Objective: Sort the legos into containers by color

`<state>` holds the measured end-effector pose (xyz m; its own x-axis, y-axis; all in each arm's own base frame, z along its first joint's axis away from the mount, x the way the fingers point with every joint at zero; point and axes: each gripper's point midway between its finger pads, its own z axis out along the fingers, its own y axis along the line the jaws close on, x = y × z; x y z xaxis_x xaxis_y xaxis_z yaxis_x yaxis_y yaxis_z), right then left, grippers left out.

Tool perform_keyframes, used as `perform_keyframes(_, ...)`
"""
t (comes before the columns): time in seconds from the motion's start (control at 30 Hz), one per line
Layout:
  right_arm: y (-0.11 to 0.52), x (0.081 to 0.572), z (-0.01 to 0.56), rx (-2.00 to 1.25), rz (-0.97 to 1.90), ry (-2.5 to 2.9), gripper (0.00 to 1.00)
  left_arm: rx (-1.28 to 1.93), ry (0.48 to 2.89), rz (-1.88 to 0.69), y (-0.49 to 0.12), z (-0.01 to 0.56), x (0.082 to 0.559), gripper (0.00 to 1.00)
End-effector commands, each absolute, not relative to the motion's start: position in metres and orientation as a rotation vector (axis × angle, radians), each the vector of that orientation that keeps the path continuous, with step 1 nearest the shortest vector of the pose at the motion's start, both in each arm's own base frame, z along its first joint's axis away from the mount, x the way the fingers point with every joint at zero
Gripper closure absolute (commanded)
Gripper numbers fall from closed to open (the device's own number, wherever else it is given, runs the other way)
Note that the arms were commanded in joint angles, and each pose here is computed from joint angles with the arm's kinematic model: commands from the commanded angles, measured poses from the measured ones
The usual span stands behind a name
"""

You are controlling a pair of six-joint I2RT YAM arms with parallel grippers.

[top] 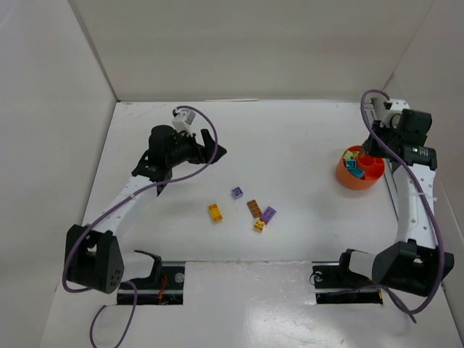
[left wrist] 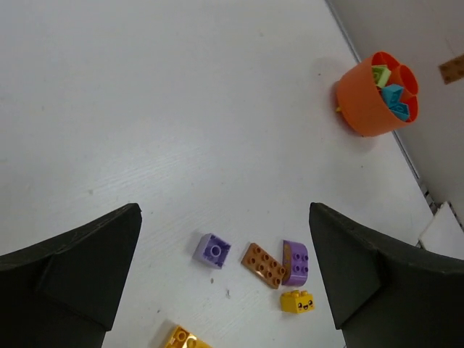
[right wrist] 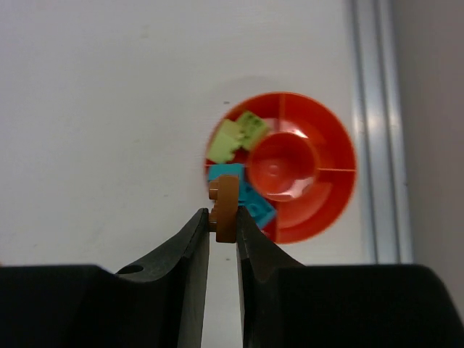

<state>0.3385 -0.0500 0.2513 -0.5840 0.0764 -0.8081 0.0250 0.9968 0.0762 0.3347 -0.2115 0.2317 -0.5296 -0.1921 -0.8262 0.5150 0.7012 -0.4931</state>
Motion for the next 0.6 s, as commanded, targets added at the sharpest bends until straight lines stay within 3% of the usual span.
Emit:
perform_keyframes(0.0, -0.107, 0.337, 0.254, 0.2, -0.159, 2.211, 1.0, 0.17, 2.048, -1.06, -0.214, 0.208, 0.323, 0.0)
perform_keyframes(0.23, -0.147, 0.347, 0.236, 0.293, -0.135, 2.187, 1.0, 0.111, 2.102, -0.989, -0.204, 0.185, 0.331, 0.0)
perform_keyframes(0.57, -0.131, 0.382, 0.217, 0.186, 0.059, 2.12, 1.0, 0.064, 2.166, -0.961, -0.2, 0.165, 0.332, 0.0)
